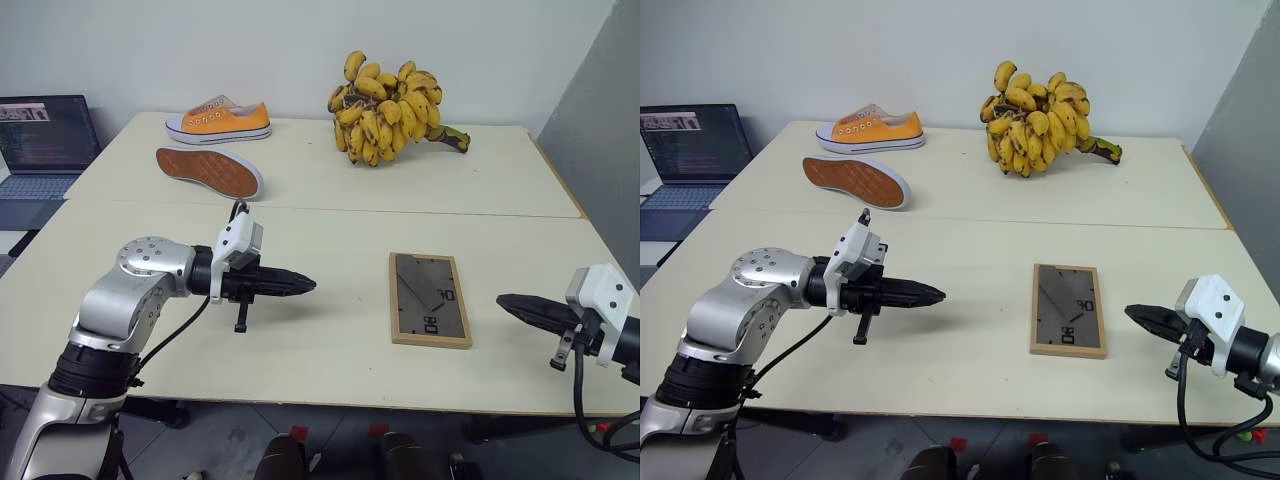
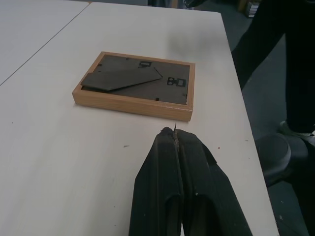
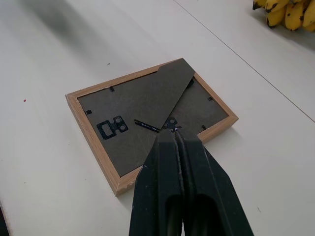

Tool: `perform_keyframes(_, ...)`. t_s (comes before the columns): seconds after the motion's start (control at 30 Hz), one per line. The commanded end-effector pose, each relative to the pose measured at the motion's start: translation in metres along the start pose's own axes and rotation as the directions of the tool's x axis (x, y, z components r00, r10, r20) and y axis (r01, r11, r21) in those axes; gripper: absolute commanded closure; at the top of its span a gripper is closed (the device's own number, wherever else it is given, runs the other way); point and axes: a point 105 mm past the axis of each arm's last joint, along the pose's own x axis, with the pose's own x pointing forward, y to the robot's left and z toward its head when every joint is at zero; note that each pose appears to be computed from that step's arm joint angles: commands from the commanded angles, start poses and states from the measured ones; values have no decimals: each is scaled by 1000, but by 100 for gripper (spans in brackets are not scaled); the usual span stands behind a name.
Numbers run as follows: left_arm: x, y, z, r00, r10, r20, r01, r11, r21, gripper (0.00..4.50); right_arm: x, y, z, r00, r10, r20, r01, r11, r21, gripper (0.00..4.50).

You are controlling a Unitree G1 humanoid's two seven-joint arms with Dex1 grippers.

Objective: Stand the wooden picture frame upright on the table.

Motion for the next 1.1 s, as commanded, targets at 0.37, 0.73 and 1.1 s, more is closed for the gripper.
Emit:
perform_keyframes(0.37,8,10,19,998,54,28,-56,996,65,450,1,-5,9,998,-52,27,53,998,-39,445)
perform_keyframes(0.73,11,13,21,997,61,43,-64,995,74,450,4,-4,8,997,-66,35,67,997,-38,445)
perform_keyframes(1.1,42,48,-2,974,228,-16,-226,971,79,450,20,-14,-17,969,-243,-38,239,968,-78,445)
